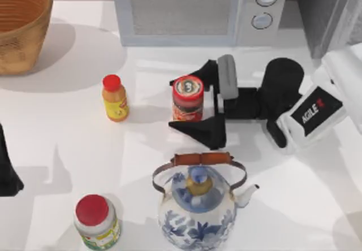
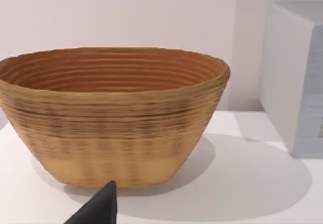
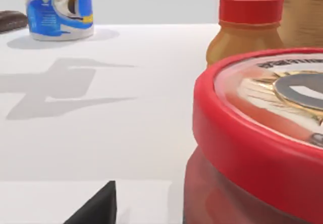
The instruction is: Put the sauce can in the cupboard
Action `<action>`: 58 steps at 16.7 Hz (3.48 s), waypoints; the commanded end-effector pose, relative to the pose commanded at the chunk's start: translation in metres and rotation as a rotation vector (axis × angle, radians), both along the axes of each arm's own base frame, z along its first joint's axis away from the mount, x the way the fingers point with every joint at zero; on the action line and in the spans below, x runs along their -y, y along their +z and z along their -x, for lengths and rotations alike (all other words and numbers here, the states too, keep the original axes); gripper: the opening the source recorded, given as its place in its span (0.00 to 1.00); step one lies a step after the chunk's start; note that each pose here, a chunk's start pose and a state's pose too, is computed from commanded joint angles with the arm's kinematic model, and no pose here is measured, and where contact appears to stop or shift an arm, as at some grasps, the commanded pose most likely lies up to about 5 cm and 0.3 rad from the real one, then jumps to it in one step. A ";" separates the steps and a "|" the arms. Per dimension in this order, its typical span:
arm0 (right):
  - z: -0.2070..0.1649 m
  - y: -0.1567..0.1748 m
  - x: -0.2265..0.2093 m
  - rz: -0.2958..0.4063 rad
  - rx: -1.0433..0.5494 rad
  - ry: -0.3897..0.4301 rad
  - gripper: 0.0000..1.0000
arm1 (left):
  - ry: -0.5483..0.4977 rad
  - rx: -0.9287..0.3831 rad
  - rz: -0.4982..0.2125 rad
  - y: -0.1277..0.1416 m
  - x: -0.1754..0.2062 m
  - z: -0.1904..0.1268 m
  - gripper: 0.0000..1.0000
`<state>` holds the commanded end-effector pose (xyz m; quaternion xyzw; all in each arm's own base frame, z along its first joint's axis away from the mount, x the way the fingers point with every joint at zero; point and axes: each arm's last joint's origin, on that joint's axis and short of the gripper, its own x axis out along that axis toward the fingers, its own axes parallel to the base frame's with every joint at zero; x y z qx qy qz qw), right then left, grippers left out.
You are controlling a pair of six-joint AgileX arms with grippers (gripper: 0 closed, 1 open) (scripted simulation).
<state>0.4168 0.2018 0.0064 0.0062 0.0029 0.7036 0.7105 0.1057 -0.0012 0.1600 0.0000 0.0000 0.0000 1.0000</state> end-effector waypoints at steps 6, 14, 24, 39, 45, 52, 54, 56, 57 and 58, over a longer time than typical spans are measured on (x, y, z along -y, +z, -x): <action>0.000 0.000 0.000 0.000 0.000 0.000 0.77 | 0.000 0.000 0.000 0.000 0.000 0.000 1.00; 0.000 0.000 0.000 0.000 0.000 0.000 0.17 | 0.000 0.000 0.000 0.000 0.000 0.000 1.00; 0.000 0.000 0.000 0.000 0.000 0.000 0.00 | 0.000 0.000 0.000 0.000 0.000 0.000 1.00; -0.001 0.151 0.001 -0.001 0.001 -0.004 0.00 | 0.000 0.000 0.000 0.000 0.000 0.000 1.00; 0.001 0.158 0.006 -0.001 -0.006 -0.026 0.00 | 0.000 0.000 0.000 0.000 0.000 0.000 1.00; 0.050 0.238 0.076 0.006 -0.079 -0.376 0.00 | 0.000 0.000 0.000 0.000 0.000 0.000 1.00; 0.085 0.264 0.104 -0.002 -0.082 -0.528 0.00 | 0.000 0.000 0.000 0.000 0.000 0.000 1.00; 0.127 0.283 0.130 -0.015 -0.072 -0.688 0.00 | 0.000 0.000 0.000 0.000 0.000 0.000 1.00; 0.151 0.289 0.142 -0.023 -0.063 -0.768 0.00 | 0.000 0.000 0.000 0.000 0.000 0.000 1.00; 0.175 0.291 0.152 -0.032 -0.052 -0.847 0.00 | 0.000 0.000 0.000 0.000 0.000 0.000 1.00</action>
